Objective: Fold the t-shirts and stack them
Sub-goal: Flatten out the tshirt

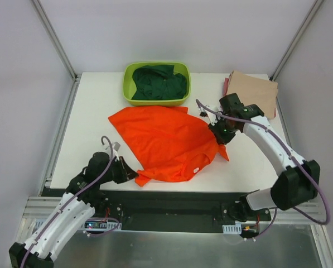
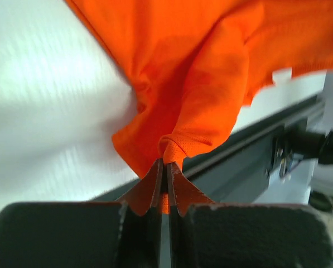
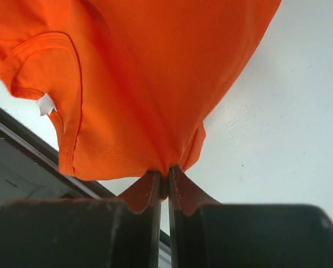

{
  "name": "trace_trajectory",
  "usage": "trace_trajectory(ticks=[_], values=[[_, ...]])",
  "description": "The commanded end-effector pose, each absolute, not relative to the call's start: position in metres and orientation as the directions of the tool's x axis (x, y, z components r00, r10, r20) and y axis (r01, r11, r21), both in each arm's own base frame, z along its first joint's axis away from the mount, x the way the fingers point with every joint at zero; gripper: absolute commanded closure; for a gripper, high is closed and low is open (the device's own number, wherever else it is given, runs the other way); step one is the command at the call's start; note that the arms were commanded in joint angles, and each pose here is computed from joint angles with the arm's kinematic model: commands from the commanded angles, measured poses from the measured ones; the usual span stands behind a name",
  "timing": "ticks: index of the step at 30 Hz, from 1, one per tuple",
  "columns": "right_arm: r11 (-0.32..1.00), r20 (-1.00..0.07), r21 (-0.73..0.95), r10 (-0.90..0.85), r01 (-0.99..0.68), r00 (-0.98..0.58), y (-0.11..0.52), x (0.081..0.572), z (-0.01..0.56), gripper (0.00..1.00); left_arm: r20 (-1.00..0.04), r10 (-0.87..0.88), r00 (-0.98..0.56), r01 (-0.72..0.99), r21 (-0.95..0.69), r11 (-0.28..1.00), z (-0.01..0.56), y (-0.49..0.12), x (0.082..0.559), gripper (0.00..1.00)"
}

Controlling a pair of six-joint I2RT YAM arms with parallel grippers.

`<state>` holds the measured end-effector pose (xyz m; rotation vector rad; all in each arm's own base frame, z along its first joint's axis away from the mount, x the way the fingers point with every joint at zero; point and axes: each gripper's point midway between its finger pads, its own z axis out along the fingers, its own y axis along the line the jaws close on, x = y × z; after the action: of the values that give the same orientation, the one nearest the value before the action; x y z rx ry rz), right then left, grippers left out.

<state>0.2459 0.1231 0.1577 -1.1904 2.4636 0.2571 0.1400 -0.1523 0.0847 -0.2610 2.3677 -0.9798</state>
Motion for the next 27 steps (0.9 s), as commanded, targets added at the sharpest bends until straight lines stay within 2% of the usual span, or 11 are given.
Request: trace_trajectory(ticks=[1,3,6,8,10,11,13,16,19,23,27], values=[[0.662,-0.248,-0.020,-0.729,-0.749,-0.638,0.098,0.247,0.138,0.92,-0.223,-0.308,-0.925,-0.036,-0.754,0.655,0.063,-0.180,0.099,1.00],[0.675,-0.199,-0.009,-0.724,-0.737,-0.661,0.095,0.249,0.125,0.91,-0.192,-0.259,-0.947,-0.042,-0.723,0.689,0.054,-0.184,0.089,1.00],[0.729,-0.172,-0.062,-0.681,-0.682,-0.712,0.088,0.262,0.114,0.84,-0.187,-0.125,-0.974,0.051,-0.724,0.688,0.063,-0.204,0.076,0.82],[0.758,-0.158,-0.172,-0.652,-0.629,-0.742,0.072,0.275,0.115,0.61,-0.215,-0.047,-0.976,0.126,-0.722,0.681,0.075,-0.216,0.072,0.58],[0.772,-0.173,-0.250,-0.629,-0.584,-0.758,0.063,0.284,0.122,0.45,-0.250,0.016,-0.968,0.197,-0.722,0.663,0.090,-0.226,0.072,0.20],[0.782,-0.190,-0.272,-0.616,-0.561,-0.765,0.060,0.287,0.126,0.30,-0.276,0.042,-0.960,0.237,-0.723,0.649,0.099,-0.231,0.072,0.01],[0.807,-0.222,-0.308,-0.576,-0.505,-0.786,0.055,0.289,0.138,0.06,-0.334,0.051,-0.941,0.291,-0.724,0.626,0.118,-0.238,0.081,0.01],[0.835,-0.255,-0.386,-0.505,-0.392,-0.825,0.038,0.281,0.162,0.04,-0.454,0.033,-0.891,0.374,-0.689,0.621,0.145,-0.242,0.100,0.01],[0.882,-0.371,-0.386,-0.418,-0.272,-0.829,0.034,0.270,0.186,0.04,-0.555,-0.021,-0.832,0.391,-0.613,0.687,0.169,-0.236,0.128,0.01],[0.977,-0.590,-0.067,-0.204,-0.204,-0.781,0.079,0.245,0.203,0.04,-0.673,-0.142,-0.726,0.273,-0.471,0.839,0.184,-0.208,0.191,0.01],[0.774,-0.685,0.336,-0.190,-0.536,-0.704,0.187,0.202,0.211,0.04,-0.618,-0.216,-0.756,0.161,-0.495,0.854,0.185,-0.197,0.245,0.01]])
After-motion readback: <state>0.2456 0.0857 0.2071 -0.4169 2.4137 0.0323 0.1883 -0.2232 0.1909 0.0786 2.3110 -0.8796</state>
